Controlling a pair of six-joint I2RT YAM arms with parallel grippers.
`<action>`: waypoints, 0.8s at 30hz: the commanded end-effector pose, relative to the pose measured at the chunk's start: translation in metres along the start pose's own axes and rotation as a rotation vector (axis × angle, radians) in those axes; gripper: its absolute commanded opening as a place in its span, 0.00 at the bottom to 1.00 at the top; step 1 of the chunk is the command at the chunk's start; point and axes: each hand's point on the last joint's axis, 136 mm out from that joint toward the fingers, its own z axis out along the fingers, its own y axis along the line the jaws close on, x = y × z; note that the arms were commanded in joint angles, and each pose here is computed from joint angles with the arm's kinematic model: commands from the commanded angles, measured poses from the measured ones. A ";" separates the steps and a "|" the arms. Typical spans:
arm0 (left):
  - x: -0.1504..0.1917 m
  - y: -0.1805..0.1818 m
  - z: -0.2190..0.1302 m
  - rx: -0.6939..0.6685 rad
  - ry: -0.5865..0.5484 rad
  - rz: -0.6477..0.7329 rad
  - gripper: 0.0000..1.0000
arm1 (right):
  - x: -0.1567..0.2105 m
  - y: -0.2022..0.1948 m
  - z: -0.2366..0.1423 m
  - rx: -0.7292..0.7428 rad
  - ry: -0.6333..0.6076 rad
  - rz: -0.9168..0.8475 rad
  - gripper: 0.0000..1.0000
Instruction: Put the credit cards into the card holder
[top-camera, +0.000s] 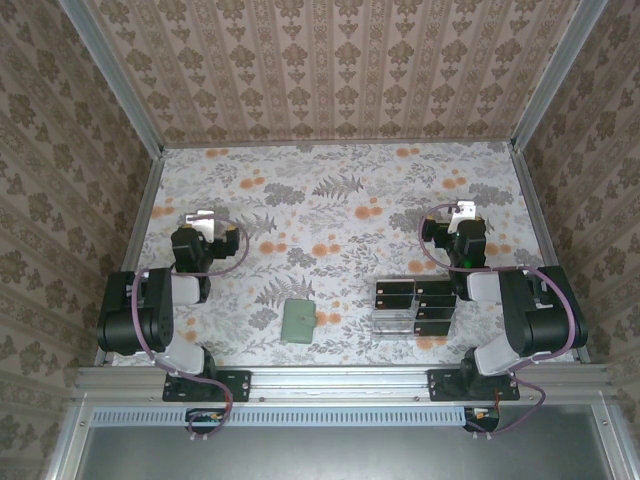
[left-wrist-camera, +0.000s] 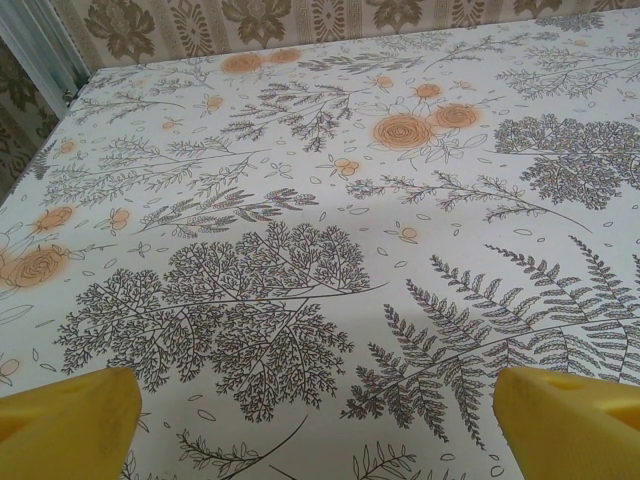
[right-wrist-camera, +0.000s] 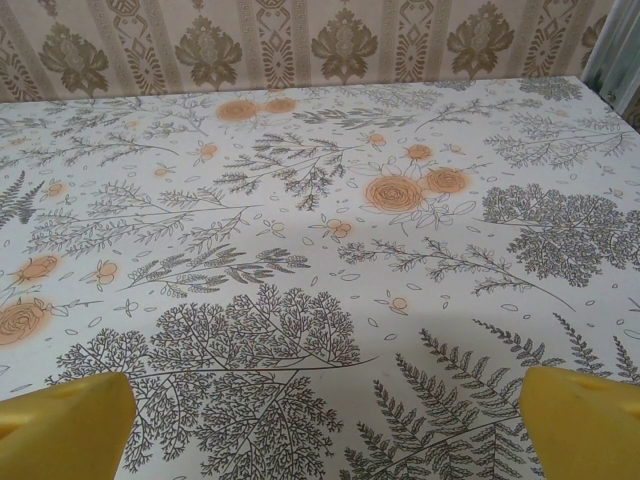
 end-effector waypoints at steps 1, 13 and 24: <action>-0.015 -0.003 -0.002 0.014 -0.042 -0.013 1.00 | 0.005 -0.001 -0.001 -0.002 0.013 0.005 1.00; -0.054 0.005 -0.026 -0.021 -0.045 -0.039 1.00 | -0.035 -0.016 -0.021 0.075 0.028 0.045 1.00; -0.127 -0.062 -0.056 0.166 0.037 -0.254 1.00 | -0.061 -0.003 -0.086 -0.005 0.322 0.444 0.96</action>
